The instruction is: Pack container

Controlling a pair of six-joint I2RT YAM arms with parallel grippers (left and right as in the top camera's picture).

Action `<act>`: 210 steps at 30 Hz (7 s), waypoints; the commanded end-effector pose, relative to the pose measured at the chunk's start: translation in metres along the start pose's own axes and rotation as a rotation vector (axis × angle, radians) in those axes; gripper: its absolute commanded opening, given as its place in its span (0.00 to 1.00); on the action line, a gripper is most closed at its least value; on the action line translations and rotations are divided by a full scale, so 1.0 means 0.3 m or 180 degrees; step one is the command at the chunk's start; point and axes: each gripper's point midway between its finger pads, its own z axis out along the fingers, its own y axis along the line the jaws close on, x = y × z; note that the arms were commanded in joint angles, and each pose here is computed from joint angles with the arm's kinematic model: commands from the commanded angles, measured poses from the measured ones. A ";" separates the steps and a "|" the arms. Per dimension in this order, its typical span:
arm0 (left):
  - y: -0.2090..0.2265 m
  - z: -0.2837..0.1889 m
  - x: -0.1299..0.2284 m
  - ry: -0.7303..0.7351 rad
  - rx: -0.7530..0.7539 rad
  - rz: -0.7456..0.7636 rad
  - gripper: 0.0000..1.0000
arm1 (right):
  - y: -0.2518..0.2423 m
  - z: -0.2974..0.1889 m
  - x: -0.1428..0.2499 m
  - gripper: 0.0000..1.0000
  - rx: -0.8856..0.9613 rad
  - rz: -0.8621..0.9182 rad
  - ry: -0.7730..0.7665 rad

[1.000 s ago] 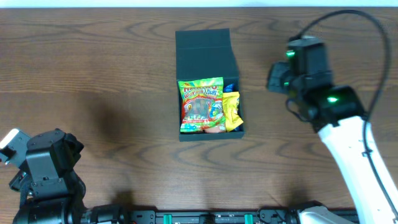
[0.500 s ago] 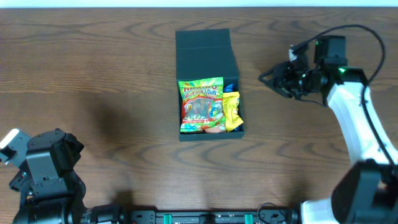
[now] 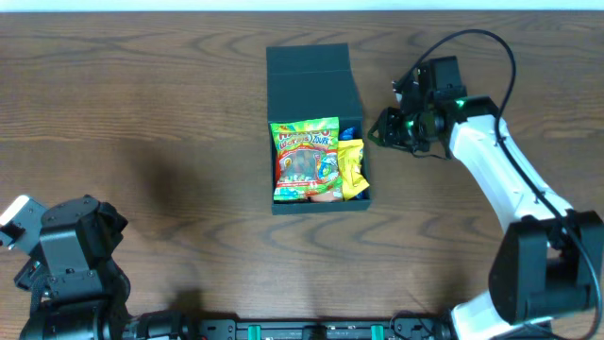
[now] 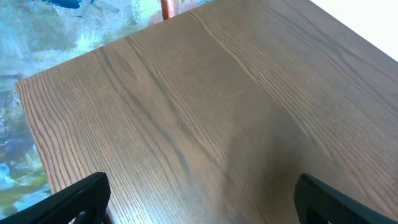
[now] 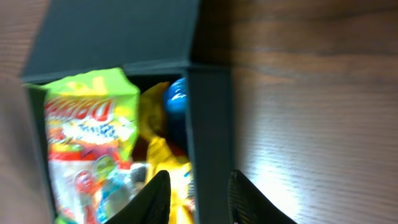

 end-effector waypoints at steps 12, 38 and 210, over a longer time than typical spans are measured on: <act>0.010 -0.007 -0.013 -0.0038 -0.0034 -0.0064 0.95 | 0.019 0.137 -0.093 0.35 0.0516 -0.0436 0.0068; 0.010 -0.007 -0.013 -0.0038 -0.0034 -0.0064 0.95 | -0.006 0.199 0.044 0.02 0.1009 -0.0869 0.0535; 0.010 -0.007 -0.013 -0.0038 -0.0034 -0.0064 0.95 | 0.321 -0.462 0.601 0.02 -0.1277 -0.1610 -0.0067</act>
